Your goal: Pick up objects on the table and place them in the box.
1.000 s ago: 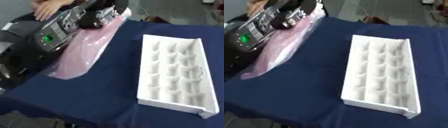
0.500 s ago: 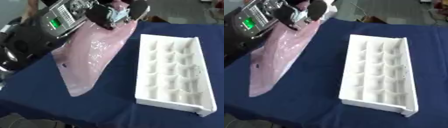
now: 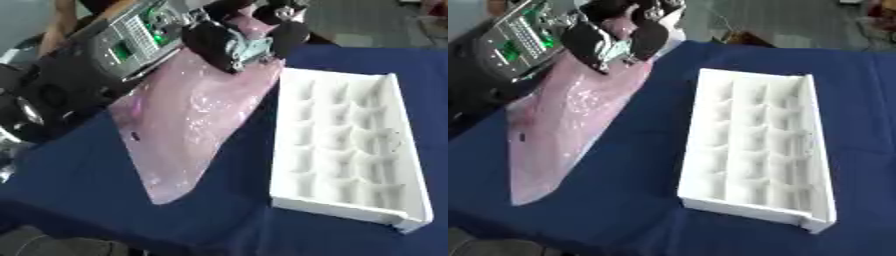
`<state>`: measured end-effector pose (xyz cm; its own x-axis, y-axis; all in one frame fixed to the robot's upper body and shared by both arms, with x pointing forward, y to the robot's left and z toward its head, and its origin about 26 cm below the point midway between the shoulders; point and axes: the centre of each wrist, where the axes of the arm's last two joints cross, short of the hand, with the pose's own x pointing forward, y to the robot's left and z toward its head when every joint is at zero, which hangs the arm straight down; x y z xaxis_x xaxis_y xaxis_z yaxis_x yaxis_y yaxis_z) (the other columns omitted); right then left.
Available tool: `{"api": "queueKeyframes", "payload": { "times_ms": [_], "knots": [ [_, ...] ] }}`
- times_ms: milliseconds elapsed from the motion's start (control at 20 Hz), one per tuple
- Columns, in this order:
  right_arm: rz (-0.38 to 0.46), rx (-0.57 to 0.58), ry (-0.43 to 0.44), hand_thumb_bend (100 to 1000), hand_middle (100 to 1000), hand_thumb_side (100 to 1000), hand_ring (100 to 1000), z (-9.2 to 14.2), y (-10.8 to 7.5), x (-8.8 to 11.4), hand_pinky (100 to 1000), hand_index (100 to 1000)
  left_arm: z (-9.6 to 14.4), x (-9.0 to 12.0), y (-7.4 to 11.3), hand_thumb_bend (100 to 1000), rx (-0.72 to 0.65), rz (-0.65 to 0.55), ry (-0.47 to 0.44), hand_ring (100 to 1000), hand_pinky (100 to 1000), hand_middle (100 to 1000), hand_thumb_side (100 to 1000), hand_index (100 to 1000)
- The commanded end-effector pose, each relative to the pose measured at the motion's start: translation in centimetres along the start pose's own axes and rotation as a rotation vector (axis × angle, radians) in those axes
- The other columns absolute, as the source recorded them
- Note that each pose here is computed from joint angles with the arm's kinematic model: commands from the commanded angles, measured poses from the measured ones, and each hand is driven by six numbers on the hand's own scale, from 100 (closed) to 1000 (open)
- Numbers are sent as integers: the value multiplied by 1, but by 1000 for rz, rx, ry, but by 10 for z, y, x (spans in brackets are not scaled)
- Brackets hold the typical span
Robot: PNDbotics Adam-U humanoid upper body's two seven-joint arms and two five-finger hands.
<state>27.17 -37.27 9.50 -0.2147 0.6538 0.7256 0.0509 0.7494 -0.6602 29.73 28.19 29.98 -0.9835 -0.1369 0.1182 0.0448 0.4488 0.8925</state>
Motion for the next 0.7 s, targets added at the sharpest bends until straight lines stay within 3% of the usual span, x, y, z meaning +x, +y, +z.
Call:
{"api": "queueKeyframes", "payload": {
  "times_ms": [50, 100, 150, 200, 250, 300, 350, 450, 700],
  "knots": [
    [30, -6, -31, 100, 767, 824, 655, -3, -10, 8, 579, 918, -12, 5, 8, 100, -41, -54, -43, 100, 100, 100, 531, 130],
    [30, -3, -34, 100, 766, 799, 655, -4, -9, 8, 579, 918, -15, 6, 9, 100, -53, -73, -53, 100, 100, 100, 465, 130],
    [30, -2, -37, 100, 766, 798, 655, -4, -9, 9, 579, 918, -19, 6, 8, 100, -66, -88, -70, 100, 100, 100, 486, 130],
    [30, 0, -43, 100, 766, 800, 655, -5, -9, 9, 579, 918, -23, 6, 8, 100, -80, -102, -88, 100, 100, 100, 409, 131],
    [29, 3, -48, 100, 766, 800, 655, -7, -9, 11, 579, 918, -27, 7, 8, 100, -94, -118, -103, 100, 100, 100, 432, 131],
    [29, 6, -56, 100, 766, 800, 655, -8, -9, 12, 579, 918, -32, 7, 8, 100, -106, -138, -119, 100, 100, 100, 294, 131],
    [28, 10, -67, 100, 766, 801, 655, -10, -9, 14, 579, 918, -38, 9, 9, 100, -122, -164, -137, 100, 100, 100, 318, 131],
    [26, 15, -89, 100, 766, 799, 655, -14, -9, 18, 580, 918, -50, 11, 9, 100, -145, -206, -163, 100, 100, 100, 252, 132],
    [23, 17, -125, 100, 767, 799, 656, -21, -9, 24, 581, 918, -70, 14, 1, 100, -187, -246, -186, 100, 100, 100, 323, 132]
  ]
}}
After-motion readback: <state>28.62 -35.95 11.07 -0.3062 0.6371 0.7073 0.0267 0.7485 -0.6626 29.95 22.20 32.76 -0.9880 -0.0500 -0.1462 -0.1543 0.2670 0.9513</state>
